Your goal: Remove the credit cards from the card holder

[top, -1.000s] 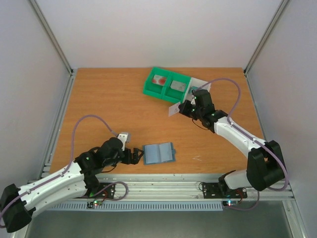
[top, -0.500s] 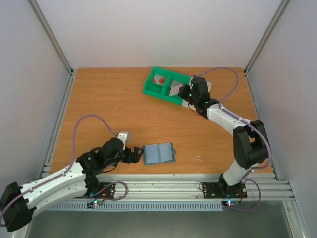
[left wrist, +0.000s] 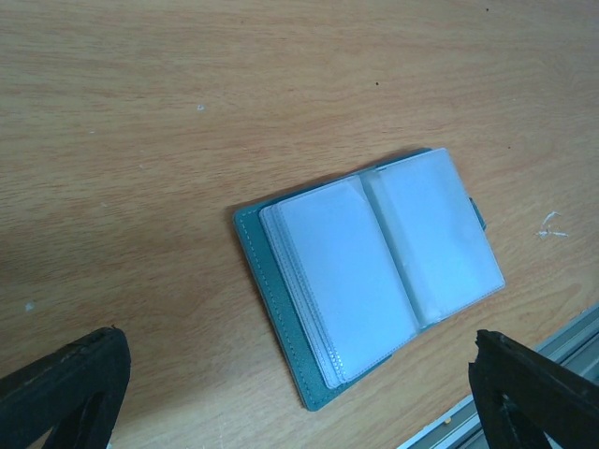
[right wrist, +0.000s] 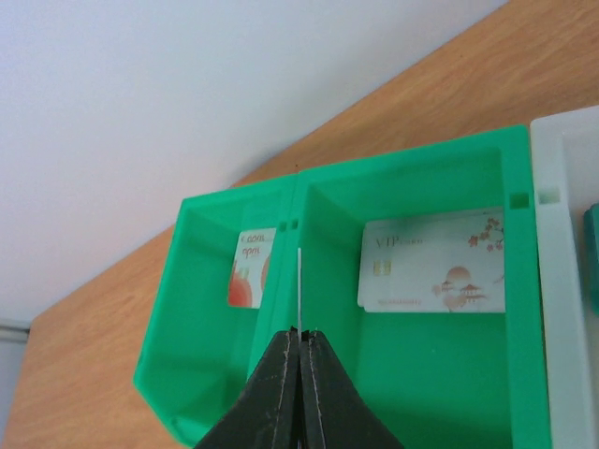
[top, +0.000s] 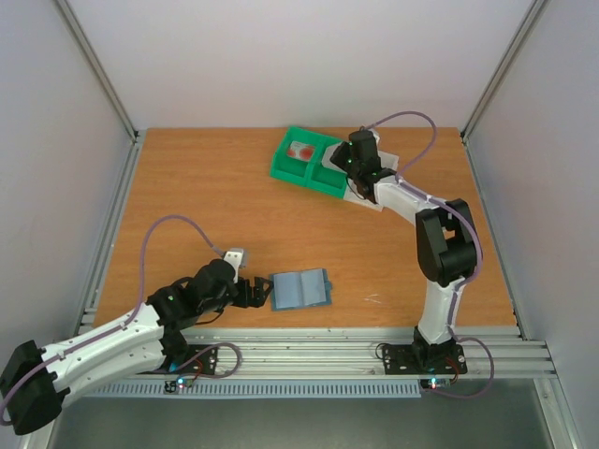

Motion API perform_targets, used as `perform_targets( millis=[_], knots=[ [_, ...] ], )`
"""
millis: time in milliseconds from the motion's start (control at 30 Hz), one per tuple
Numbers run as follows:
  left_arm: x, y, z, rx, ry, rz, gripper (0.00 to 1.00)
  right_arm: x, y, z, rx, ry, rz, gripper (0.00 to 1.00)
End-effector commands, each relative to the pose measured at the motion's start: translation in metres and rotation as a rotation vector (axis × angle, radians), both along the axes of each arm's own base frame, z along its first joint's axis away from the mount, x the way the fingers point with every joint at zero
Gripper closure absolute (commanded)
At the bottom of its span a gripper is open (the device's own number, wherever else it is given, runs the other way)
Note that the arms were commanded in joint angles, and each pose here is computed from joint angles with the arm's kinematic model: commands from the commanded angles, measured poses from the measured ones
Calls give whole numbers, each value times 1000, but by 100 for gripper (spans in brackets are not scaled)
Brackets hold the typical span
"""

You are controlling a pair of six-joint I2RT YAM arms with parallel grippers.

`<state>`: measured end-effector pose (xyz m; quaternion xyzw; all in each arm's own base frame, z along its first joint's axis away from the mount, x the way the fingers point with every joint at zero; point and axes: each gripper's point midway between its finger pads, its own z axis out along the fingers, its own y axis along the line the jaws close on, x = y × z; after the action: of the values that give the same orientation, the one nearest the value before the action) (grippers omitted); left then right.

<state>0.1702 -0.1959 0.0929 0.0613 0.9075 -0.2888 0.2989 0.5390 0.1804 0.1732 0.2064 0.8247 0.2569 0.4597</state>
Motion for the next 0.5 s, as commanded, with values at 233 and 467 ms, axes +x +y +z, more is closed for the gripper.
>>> perform_targets(
  millis=[233,467],
  knots=[
    [5,-9,20,-97,-40,11,1,28,-15,-29,-36,40,-107,99],
    [6,-8,25,-89,-39,16,1,44,-20,-44,-25,84,-121,99]
  ],
)
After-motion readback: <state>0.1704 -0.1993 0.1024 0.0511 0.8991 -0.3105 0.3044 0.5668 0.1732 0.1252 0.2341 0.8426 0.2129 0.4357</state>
